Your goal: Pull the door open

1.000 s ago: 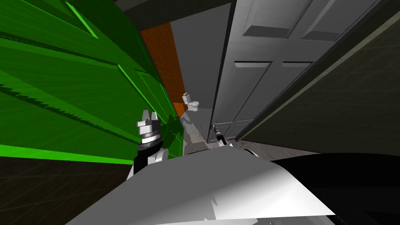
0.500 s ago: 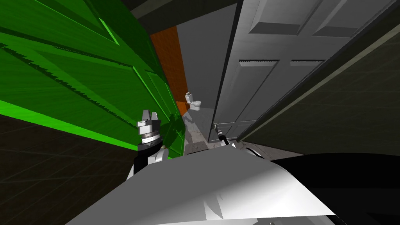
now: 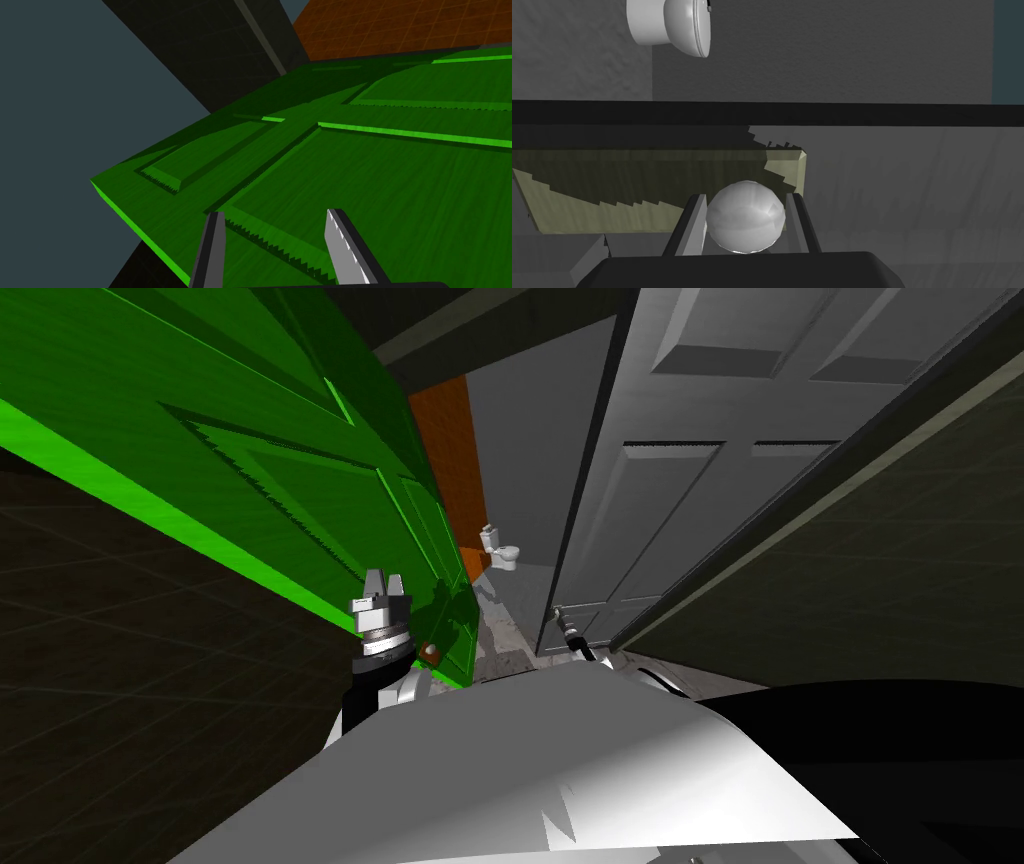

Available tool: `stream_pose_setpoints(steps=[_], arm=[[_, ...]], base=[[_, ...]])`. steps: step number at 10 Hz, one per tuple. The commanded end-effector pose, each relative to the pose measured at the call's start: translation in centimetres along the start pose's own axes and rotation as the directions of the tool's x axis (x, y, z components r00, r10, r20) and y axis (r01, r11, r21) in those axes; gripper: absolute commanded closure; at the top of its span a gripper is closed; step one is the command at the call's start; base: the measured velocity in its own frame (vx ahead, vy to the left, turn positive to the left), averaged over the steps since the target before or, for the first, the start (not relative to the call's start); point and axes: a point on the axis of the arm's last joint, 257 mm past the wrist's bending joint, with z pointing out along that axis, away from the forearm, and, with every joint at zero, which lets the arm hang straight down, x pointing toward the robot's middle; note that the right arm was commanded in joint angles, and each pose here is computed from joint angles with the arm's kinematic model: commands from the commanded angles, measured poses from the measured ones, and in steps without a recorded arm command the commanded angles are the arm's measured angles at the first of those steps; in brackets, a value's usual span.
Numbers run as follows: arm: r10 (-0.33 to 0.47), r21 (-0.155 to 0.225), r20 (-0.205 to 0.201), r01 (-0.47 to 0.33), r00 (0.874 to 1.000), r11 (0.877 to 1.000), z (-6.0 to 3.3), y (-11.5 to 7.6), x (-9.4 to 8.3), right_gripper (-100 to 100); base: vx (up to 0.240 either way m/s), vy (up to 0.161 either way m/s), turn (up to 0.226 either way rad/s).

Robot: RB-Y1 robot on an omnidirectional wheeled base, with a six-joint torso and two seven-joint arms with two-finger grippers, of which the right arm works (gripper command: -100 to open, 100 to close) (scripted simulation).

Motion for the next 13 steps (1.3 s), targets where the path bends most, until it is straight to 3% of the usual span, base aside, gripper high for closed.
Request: stream_pose_setpoints(steps=[1,3,9,13], arm=[[0.0,-0.005,0.002,0.0,1.0,1.0,-0.24,0.45,-1.34,100],[0.0,0.0,0.005,0.0,1.0,1.0,-0.27,0.26,-1.33,100],[0.0,-0.003,0.013,0.0,1.0,1.0,0.16,0.39,-1.64,100],[-0.001,-0.003,0.019,0.001,1.0,1.0,0.27,0.42,-1.91,100]], base=[[-0.059,0.065,0.156],[-0.076,-0.006,0.07],[-0.245,-0.082,0.241],[-0.226,-0.085,0.153]])
